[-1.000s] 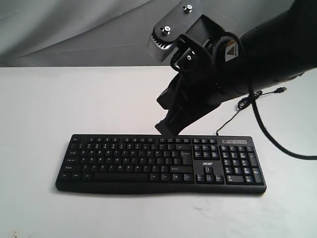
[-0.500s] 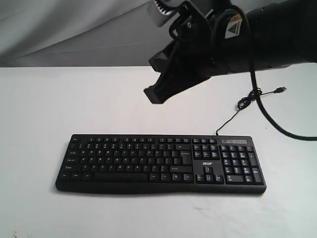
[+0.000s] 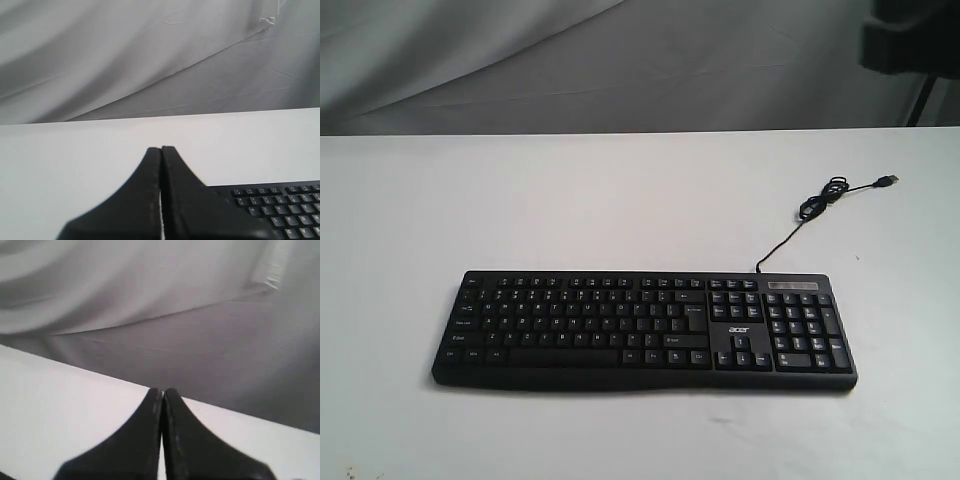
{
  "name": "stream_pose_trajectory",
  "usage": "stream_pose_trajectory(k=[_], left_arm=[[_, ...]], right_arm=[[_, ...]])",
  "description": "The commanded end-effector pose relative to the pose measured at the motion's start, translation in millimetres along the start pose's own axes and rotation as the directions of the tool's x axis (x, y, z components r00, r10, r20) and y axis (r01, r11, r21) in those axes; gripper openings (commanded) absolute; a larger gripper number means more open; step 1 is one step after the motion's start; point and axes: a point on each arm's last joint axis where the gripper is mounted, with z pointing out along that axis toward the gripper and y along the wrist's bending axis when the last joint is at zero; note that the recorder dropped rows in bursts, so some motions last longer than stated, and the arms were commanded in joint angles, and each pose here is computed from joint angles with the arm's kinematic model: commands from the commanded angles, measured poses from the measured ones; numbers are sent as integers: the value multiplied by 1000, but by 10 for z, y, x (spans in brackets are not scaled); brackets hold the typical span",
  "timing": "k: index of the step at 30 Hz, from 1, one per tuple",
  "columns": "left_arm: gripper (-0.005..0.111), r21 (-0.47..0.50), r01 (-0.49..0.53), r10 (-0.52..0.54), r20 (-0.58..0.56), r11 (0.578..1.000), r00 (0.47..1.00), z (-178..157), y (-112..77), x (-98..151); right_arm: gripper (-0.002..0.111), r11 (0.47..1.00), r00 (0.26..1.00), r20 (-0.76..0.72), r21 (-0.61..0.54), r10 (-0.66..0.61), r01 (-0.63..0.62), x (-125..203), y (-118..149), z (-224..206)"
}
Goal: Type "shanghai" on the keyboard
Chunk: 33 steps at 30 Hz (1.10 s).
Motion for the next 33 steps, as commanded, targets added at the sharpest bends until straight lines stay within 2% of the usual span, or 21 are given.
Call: stream_pose_trajectory(k=[1,4,7,12,18,24,30,33], left_arm=[[0,7,2,-2,7,1000,1000,-1,-4,-1],[0,7,2,-2,7,1000,1000,-1,-4,-1],[0,7,2,-2,7,1000,1000,-1,-4,-1],[0,7,2,-2,7,1000,1000,-1,-4,-1],[0,7,2,-2,7,1000,1000,-1,-4,-1],[0,7,2,-2,7,1000,1000,-1,-4,-1],[0,7,2,-2,7,1000,1000,-1,-4,-1],[0,7,2,-2,7,1000,1000,-1,-4,-1]], right_arm=[[0,979,999,17,196,48,-51,409,-328,-409],[0,940,996,54,331,67,-81,708,-456,-701],[0,897,990,115,427,76,-119,958,-471,-979],[0,853,986,148,503,71,-137,1300,-412,-1213],[0,852,979,182,495,90,-170,1498,-310,-1328],[0,834,931,333,463,149,-299,1452,-277,-1420],[0,793,838,457,371,298,-484,1431,-249,-1475],[0,787,823,473,355,314,-504,1429,-239,-1489]])
